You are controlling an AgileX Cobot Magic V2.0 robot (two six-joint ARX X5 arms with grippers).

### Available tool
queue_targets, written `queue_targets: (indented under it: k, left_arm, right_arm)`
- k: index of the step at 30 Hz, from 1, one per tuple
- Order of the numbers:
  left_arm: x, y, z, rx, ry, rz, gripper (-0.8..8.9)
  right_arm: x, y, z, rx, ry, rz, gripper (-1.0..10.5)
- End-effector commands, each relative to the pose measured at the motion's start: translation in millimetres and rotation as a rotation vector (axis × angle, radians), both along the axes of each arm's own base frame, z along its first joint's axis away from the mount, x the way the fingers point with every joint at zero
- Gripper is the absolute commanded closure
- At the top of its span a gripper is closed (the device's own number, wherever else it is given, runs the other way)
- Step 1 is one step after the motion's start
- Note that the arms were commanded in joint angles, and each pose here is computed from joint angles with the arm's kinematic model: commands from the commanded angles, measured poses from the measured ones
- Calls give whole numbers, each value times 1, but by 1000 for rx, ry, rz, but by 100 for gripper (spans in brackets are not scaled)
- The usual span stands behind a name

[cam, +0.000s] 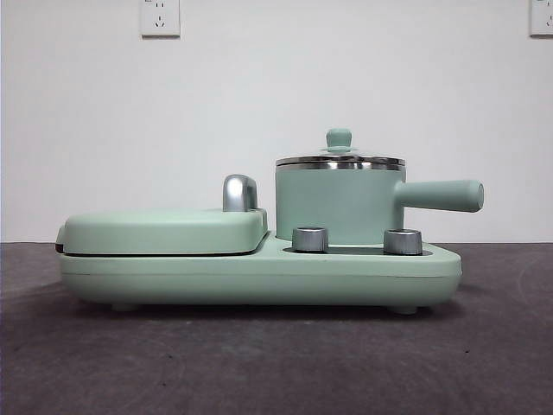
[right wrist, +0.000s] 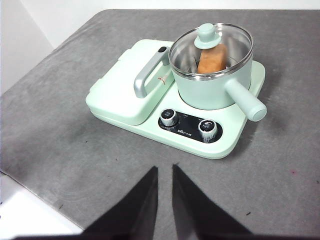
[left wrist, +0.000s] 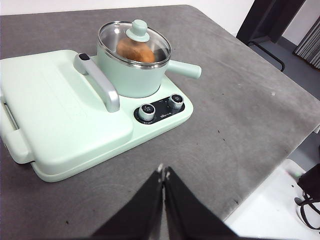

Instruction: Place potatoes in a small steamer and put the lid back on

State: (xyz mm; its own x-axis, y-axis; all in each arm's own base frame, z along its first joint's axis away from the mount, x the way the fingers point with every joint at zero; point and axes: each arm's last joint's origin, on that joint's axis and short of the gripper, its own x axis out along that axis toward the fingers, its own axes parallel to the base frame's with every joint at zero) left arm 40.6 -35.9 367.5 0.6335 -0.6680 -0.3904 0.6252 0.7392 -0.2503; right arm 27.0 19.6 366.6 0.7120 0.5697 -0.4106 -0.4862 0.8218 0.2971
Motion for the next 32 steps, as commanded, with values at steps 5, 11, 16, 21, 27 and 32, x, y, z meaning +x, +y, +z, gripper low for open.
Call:
queue_targets:
  k: [5, 11, 16, 21, 27, 32]
  left_arm:
    - [0, -1, 3, -11, -4, -4, 808]
    - [10, 0, -7, -22, -13, 100, 808]
    - [29, 8, -50, 10, -255, 284, 808]
    - [37, 20, -112, -4, -378, 461, 808]
    - [47, 29, -175, 28, -346, 578, 808]
    - [49, 33, -196, 47, -313, 620, 808]
  right_arm:
    - [0, 0, 4, 3, -24, 9, 904]
    - [0, 0, 3, 3, -24, 9, 904]
    - [0, 0, 4, 3, -24, 9, 905]
    - [0, 0, 4, 3, -24, 8, 905]
    - [0, 0, 4, 3, -24, 8, 905]
    - [0, 0, 4, 3, -24, 9, 904]
